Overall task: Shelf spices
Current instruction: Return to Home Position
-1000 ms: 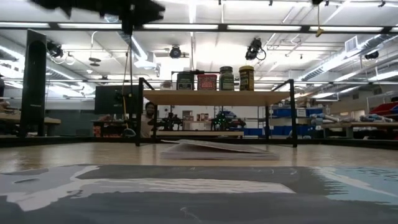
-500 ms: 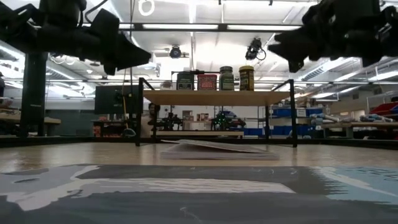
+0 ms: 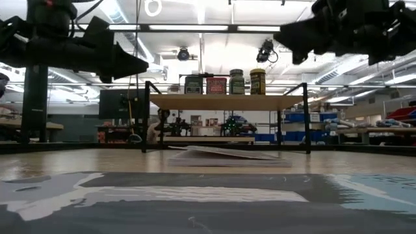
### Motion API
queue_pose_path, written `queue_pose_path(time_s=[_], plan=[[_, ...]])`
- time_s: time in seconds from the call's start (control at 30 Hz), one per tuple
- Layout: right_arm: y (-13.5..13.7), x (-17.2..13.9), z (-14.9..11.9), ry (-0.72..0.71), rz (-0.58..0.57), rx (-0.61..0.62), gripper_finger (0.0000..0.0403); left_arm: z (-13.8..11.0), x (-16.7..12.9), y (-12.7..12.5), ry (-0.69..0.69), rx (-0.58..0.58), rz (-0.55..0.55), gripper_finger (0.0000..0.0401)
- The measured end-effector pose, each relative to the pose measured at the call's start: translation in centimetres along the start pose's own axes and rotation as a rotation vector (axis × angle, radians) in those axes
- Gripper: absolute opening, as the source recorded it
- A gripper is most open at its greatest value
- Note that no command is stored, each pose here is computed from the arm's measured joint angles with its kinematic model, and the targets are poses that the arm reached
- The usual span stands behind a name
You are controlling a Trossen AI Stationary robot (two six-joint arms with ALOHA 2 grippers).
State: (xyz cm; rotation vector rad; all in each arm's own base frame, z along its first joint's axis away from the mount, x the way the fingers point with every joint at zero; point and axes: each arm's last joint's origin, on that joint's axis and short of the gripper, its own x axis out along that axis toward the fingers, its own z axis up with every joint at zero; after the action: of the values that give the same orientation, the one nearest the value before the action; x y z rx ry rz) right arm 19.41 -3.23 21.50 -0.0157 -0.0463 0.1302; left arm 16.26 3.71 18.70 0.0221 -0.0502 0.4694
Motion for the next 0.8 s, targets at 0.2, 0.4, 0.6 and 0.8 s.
queue_pose_path(time_s=[0.2, 0.4, 0.6, 0.8], plan=[[0.0, -2.6, 2.5, -0.064, -0.050, -0.043, 0.0140, -0.1, -1.0, 0.3, -0.033, 0.004, -0.004, 0.0162], [1.0, -6.3, 4.0, -0.075, -0.122, -0.065, 0.0141, 0.2, -2.3, 0.7, -0.062, 0.004, -0.003, 0.0162], [1.7, -9.3, 4.0, -0.055, -0.290, -0.082, 0.0141, 0.3, -3.2, 1.0, -0.037, 0.007, 0.001, 0.0162], [2.1, -10.5, 3.1, 0.014, -0.343, -0.024, 0.0144, 0.3, -3.8, 1.2, -0.025, 0.011, 0.024, 0.0162]])
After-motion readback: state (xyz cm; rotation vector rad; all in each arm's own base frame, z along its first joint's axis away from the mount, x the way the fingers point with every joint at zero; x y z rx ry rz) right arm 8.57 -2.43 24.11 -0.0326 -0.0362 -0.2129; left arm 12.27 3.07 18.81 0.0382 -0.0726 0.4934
